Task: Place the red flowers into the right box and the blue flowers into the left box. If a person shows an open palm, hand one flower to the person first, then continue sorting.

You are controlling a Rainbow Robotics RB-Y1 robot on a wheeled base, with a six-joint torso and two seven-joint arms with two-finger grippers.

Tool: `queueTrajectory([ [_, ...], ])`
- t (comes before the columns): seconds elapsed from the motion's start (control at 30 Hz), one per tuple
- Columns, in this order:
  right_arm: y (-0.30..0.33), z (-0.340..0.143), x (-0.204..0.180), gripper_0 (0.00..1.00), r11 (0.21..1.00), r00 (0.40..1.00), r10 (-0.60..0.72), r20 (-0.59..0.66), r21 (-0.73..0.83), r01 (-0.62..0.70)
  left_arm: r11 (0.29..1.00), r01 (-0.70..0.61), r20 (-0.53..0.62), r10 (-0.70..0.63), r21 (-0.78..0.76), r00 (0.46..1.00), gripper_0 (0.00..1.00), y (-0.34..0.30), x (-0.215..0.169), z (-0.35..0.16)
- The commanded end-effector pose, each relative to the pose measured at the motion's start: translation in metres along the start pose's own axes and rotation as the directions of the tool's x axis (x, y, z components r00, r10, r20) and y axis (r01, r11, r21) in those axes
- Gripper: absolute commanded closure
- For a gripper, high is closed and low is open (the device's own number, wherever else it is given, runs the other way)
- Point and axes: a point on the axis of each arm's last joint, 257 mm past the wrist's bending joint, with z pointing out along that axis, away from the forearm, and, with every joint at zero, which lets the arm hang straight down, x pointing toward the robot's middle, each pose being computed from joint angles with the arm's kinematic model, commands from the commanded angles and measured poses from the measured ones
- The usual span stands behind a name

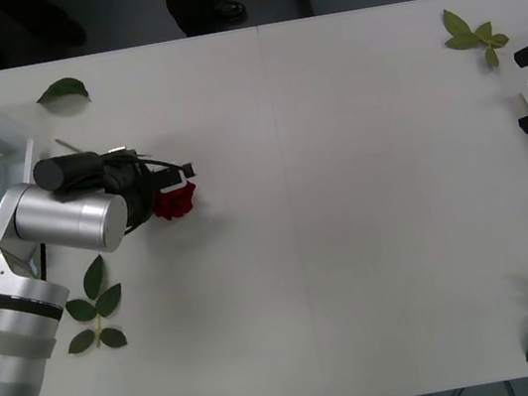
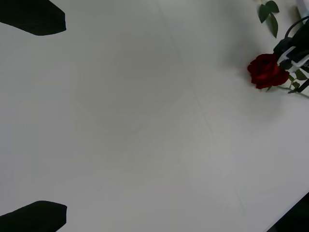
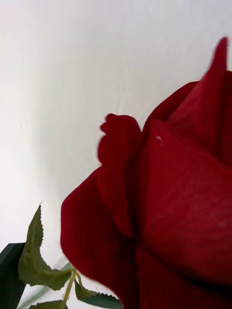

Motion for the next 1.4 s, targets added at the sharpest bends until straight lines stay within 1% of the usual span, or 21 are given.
queueTrajectory([
  [0.03,-0.002,-0.009,-0.003,0.0,0.999,0.999,-0.048,-0.02,0.01,0.048,0.998,0.052,0.054,-0.05,-0.038,0.997,0.0,0.021,-0.031,-0.004],
  [0.1,-0.002,-0.009,-0.003,0.0,0.999,0.999,-0.048,-0.02,0.01,0.048,0.998,0.054,0.057,-0.051,-0.038,0.997,0.01,0.021,-0.034,-0.003],
  [0.17,-0.002,-0.009,-0.003,0.0,0.999,0.999,-0.048,-0.02,0.01,0.048,0.998,0.056,0.059,-0.054,-0.031,0.997,0.35,0.017,-0.036,-0.002],
  [0.2,-0.002,-0.009,-0.003,0.0,0.999,0.999,-0.048,-0.02,0.01,0.048,0.998,0.056,0.058,-0.055,-0.029,0.997,0.42,0.016,-0.036,-0.002],
  [0.23,-0.002,-0.009,-0.003,0.0,0.999,0.999,-0.048,-0.02,0.01,0.048,0.998,0.056,0.058,-0.055,-0.026,0.997,0.51,0.015,-0.036,-0.001],
  [0.27,-0.002,-0.009,-0.003,0.0,0.999,0.999,-0.048,-0.02,0.01,0.048,0.998,0.055,0.061,-0.054,-0.022,0.997,0.54,0.013,-0.039,0.0],
  [0.63,-0.002,-0.009,-0.003,0.0,0.999,0.999,-0.048,-0.02,0.01,0.048,0.999,0.038,0.07,-0.036,-0.021,0.997,0.54,-0.013,-0.041,0.022],
  [0.7,-0.002,-0.009,-0.003,0.0,0.999,0.999,-0.048,-0.02,0.01,0.048,0.999,0.039,0.068,-0.038,-0.016,0.997,0.44,-0.017,-0.039,0.025],
  [0.73,-0.002,-0.009,-0.003,0.0,0.999,0.999,-0.048,-0.02,0.01,0.048,0.999,0.04,0.067,-0.039,-0.015,0.997,0.41,-0.019,-0.038,0.025],
  [0.83,-0.002,-0.009,-0.003,0.0,0.999,0.999,-0.048,-0.02,0.01,0.048,0.999,0.039,0.065,-0.038,-0.011,0.997,0.42,-0.021,-0.037,0.026],
  [0.87,-0.002,-0.009,-0.003,0.0,0.999,0.999,-0.048,-0.02,0.01,0.048,0.999,0.038,0.063,-0.037,-0.012,0.997,0.48,-0.02,-0.037,0.026],
  [0.9,-0.002,-0.009,-0.003,0.0,0.999,0.999,-0.048,-0.02,0.01,0.048,0.999,0.039,0.063,-0.038,-0.012,0.997,0.72,-0.02,-0.037,0.026],
  [0.93,-0.002,-0.009,-0.003,0.0,0.999,0.999,-0.048,-0.02,0.01,0.048,0.999,0.04,0.064,-0.039,-0.01,0.997,0.88,-0.021,-0.037,0.026],
  [0.97,-0.002,-0.009,-0.003,0.0,0.999,0.999,-0.048,-0.02,0.01,0.048,0.999,0.045,0.061,-0.045,-0.006,0.997,1.0,-0.022,-0.036,0.027],
  [1.23,-0.002,-0.009,-0.003,0.0,0.999,0.999,-0.048,-0.02,0.01,0.048,0.997,0.081,0.056,-0.081,0.004,0.995,1.0,-0.025,-0.034,0.028],
  [1.4,-0.002,-0.009,-0.003,0.0,0.999,0.999,-0.048,-0.02,0.01,0.048,0.984,0.18,0.064,-0.18,0.012,0.982,1.0,-0.025,-0.036,0.027],
])
